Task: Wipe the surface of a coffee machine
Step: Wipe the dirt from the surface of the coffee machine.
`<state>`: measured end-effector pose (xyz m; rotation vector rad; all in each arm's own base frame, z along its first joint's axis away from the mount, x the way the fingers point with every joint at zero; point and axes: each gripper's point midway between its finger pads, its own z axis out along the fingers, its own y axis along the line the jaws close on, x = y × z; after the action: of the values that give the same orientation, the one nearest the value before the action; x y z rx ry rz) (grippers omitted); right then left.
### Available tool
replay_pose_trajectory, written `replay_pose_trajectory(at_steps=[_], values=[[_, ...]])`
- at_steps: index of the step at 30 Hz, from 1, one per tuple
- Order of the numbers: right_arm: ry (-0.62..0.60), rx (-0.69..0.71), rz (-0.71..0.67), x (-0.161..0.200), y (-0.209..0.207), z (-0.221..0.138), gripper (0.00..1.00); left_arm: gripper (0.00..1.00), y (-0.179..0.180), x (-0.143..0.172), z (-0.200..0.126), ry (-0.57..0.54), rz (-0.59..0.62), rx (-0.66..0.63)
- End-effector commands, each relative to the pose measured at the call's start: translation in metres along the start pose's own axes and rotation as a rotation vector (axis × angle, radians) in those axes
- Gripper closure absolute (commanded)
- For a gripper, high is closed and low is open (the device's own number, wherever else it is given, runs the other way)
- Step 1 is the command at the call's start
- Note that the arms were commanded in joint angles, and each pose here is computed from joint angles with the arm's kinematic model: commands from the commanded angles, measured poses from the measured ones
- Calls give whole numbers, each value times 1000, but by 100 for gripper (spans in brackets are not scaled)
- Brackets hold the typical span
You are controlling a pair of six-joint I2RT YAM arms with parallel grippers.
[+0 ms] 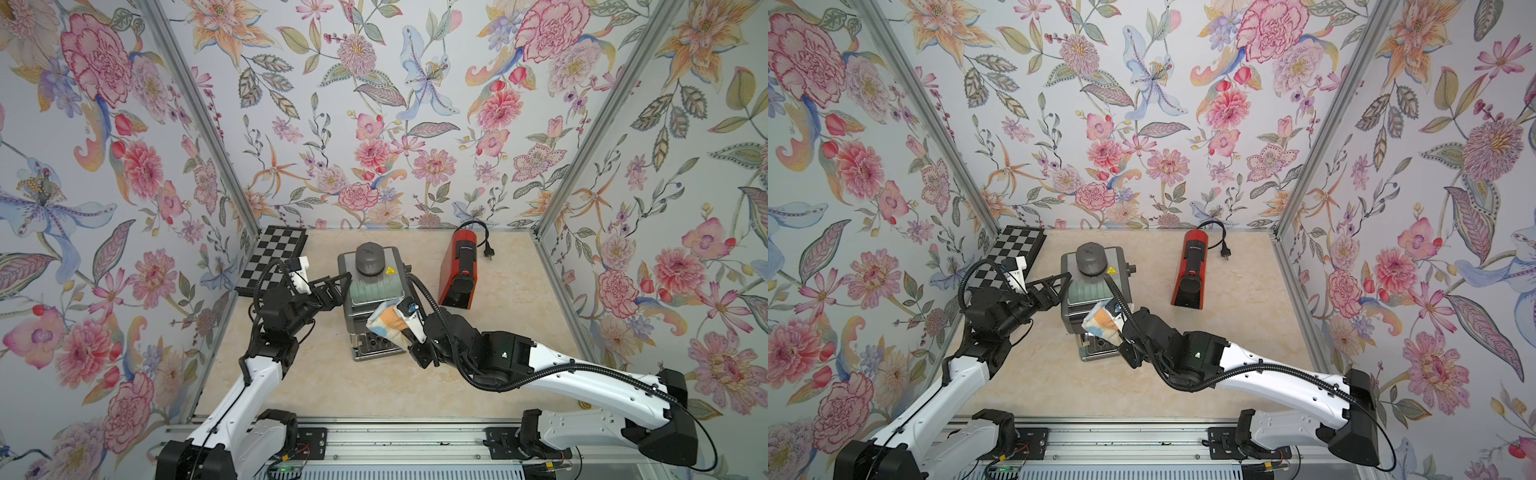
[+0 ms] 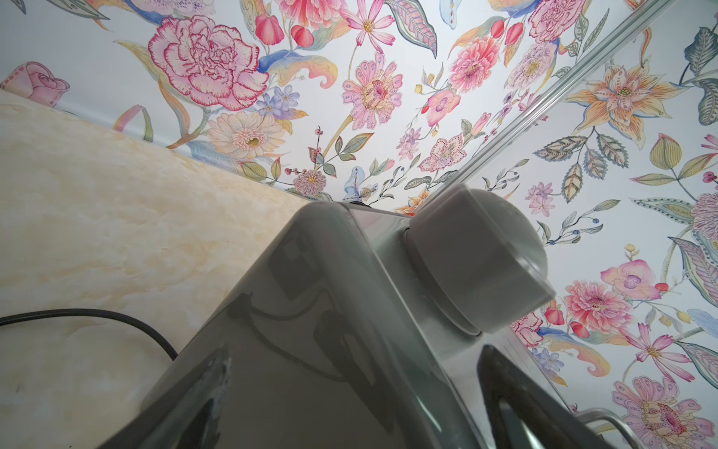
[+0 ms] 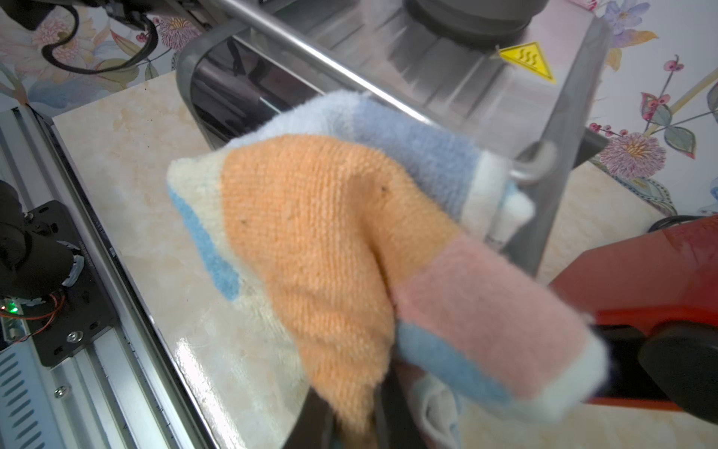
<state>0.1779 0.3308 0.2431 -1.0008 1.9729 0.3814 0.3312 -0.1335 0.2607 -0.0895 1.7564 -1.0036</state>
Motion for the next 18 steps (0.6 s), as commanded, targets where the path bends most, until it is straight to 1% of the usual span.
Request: replay_pose_trajectory(at_steps=[1,6,11,14,18], values=[[-39,-4,-44,-16,13,14,100,1,20,24,1,90,-7,-70],[-112,-70,-42,-46,38,32,100,1,19,23,2,96,1,-73],[-134,-105,-41,-62,49,52,100,1,19,23,2,98,-1,-74],[-106,-99,-27,-52,45,62,100,1,20,23,1,99,-2,-77],[-85,-60,29,-34,22,57,100,1,20,23,2,100,-1,-81]])
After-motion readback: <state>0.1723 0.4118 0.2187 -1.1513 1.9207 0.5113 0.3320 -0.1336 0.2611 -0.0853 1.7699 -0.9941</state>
